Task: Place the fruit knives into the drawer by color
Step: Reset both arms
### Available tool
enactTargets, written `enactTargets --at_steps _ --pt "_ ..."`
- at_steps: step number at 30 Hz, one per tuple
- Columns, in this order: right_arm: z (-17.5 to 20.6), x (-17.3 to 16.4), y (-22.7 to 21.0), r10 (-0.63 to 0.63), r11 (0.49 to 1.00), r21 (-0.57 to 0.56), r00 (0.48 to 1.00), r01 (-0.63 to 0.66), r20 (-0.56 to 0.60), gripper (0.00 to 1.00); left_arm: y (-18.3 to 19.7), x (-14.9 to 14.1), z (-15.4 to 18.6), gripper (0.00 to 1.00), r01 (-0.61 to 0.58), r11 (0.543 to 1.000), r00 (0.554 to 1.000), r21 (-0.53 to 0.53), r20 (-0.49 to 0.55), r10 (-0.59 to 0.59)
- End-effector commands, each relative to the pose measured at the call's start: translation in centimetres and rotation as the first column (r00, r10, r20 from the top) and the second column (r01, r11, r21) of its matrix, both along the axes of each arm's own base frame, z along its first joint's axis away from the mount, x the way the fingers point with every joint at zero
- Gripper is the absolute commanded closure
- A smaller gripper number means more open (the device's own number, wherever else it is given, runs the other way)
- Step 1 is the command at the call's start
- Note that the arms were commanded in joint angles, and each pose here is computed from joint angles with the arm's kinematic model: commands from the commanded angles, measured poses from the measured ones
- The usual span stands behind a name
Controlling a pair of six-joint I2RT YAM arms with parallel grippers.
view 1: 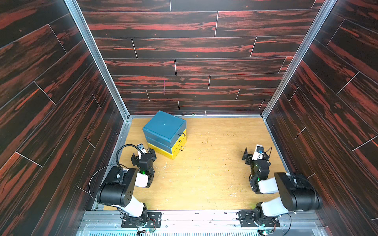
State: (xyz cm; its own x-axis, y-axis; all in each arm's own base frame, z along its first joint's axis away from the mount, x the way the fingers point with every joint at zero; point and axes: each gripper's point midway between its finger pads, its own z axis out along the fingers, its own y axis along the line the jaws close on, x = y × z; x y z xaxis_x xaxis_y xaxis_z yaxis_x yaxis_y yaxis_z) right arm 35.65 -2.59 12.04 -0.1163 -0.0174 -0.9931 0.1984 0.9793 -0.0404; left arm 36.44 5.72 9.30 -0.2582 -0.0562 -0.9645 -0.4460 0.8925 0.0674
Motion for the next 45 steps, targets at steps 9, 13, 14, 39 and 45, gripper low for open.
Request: enactTargets --at_steps 9,13,14,39,45 --pt "-0.5 3.2 -1.3 0.016 0.992 0.126 0.998 -0.009 -0.054 0.01 0.3 1.4 1.2 0.00 -0.003 1.000 1.000 -0.004 -0.007 0.003" --pt "-0.4 3.1 -1.3 0.019 0.992 0.127 0.999 -0.013 -0.048 0.01 0.6 1.5 1.1 0.00 -0.016 1.000 1.000 -0.013 -0.013 0.016" --pt "-0.4 3.1 -1.3 0.020 0.992 0.126 0.999 -0.014 -0.047 0.02 0.6 1.5 1.1 0.00 -0.016 1.000 1.000 -0.011 -0.015 0.016" --pt "-0.3 3.0 -1.3 0.020 0.992 0.123 0.999 -0.014 -0.040 0.01 0.7 1.5 1.0 0.00 -0.017 1.000 1.000 -0.012 -0.017 0.017" --pt "-0.3 3.0 -1.3 0.020 0.992 0.124 0.999 -0.015 -0.040 0.02 0.7 1.5 1.0 0.00 -0.018 1.000 1.000 -0.012 -0.018 0.018"
